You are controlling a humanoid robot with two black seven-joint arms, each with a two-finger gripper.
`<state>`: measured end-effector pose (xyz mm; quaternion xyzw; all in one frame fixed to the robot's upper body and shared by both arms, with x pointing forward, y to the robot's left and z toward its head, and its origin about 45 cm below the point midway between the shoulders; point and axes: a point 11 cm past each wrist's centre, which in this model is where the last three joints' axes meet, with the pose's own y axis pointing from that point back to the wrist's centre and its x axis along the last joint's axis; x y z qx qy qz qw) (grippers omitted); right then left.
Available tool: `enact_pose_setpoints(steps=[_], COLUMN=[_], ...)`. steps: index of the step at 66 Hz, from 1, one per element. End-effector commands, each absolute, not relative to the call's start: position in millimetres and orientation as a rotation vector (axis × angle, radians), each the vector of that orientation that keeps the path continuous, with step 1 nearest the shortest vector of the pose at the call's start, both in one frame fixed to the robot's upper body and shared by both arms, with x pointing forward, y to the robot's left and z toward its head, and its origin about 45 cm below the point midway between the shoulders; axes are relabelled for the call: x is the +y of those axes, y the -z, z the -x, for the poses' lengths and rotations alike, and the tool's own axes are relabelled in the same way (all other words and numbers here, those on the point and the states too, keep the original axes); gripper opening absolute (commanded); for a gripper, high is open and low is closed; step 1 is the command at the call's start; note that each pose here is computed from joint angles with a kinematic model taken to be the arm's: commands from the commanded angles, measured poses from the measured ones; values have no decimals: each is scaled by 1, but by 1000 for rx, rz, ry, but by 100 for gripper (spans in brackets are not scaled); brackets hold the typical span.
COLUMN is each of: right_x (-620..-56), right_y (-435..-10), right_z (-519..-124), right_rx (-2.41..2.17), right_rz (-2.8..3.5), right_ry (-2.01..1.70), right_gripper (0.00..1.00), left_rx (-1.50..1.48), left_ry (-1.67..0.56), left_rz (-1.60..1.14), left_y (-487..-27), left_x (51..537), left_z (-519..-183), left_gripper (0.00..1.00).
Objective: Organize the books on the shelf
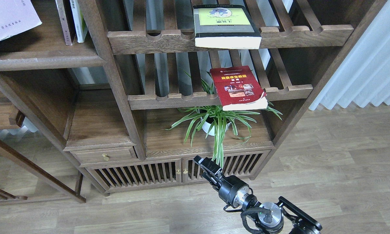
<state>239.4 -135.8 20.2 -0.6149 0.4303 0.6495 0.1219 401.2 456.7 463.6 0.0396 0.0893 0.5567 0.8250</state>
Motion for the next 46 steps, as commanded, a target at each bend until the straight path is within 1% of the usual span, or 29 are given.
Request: enact_pose_setpoints(steps=[1, 14, 33, 46], right_x=[-135, -135, -134, -134], right_y=[-21, -22, -23, -23], right_z=[-240, -240, -240, -240], right_rx=[1253, 1249, 1246, 1246], right_rz=[1798, 1797, 1797, 1797], right_ry=[-1893, -1892, -1892, -1892], right_gripper=[98, 98, 98, 98], left_rx=[170, 156, 95, 28], left_ry=[-1169, -1154, -1166, -1132], left_rz=[-89, -92, -45, 5], left_y=[-464, -461, -470, -467], left_x=[450, 442, 444, 427], left_z=[-405, -409, -411, -420], left_gripper=[3, 2, 2, 2])
